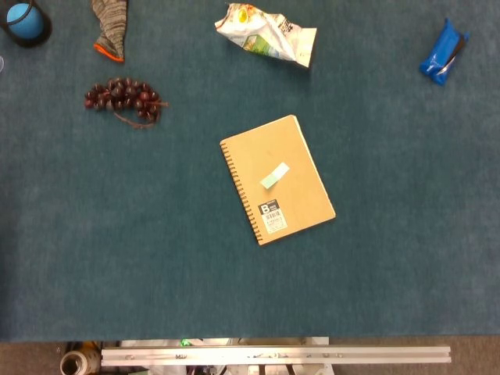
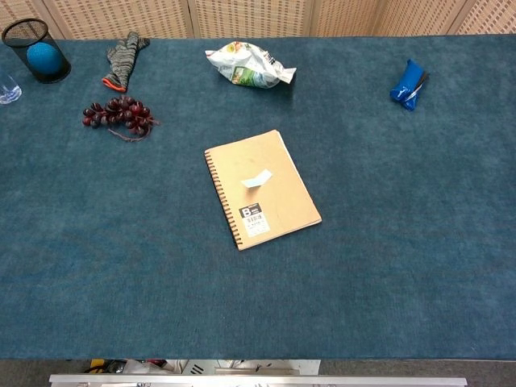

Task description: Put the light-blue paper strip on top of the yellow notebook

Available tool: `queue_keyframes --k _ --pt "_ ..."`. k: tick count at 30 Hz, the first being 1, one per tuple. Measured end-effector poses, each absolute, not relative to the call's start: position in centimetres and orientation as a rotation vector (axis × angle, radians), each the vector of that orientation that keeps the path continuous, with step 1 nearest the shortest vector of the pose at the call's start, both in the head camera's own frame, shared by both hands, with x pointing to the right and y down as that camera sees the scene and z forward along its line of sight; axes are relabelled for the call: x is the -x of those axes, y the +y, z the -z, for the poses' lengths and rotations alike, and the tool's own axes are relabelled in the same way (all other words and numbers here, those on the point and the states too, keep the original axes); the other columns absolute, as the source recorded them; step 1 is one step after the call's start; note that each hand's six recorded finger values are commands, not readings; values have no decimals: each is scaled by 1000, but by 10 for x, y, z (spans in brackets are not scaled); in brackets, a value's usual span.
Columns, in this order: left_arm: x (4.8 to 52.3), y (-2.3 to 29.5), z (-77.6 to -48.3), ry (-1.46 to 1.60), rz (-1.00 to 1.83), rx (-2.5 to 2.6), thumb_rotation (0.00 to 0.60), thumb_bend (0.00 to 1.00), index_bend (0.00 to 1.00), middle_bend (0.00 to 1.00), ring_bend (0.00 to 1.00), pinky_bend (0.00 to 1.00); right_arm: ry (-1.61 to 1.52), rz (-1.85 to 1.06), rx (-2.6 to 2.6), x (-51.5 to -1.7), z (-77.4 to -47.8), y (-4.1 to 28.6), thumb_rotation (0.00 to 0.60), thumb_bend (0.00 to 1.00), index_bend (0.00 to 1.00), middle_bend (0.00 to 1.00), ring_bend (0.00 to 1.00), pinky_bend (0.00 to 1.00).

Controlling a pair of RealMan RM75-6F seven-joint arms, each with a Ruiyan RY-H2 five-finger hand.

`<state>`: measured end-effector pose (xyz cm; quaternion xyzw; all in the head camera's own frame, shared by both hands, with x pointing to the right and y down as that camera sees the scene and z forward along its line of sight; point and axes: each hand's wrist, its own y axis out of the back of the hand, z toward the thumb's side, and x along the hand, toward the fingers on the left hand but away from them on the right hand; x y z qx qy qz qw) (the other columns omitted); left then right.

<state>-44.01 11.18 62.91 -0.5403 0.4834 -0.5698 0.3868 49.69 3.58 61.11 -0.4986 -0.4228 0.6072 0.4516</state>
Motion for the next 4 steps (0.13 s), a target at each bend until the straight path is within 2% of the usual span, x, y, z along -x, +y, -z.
queue_keyframes --k 4 --pt "437 111 -630 1226 1448 1382 600 148 190 215 224 166 -1056 -1497 1229 -501 -609 40 559 270 393 570 580 897"
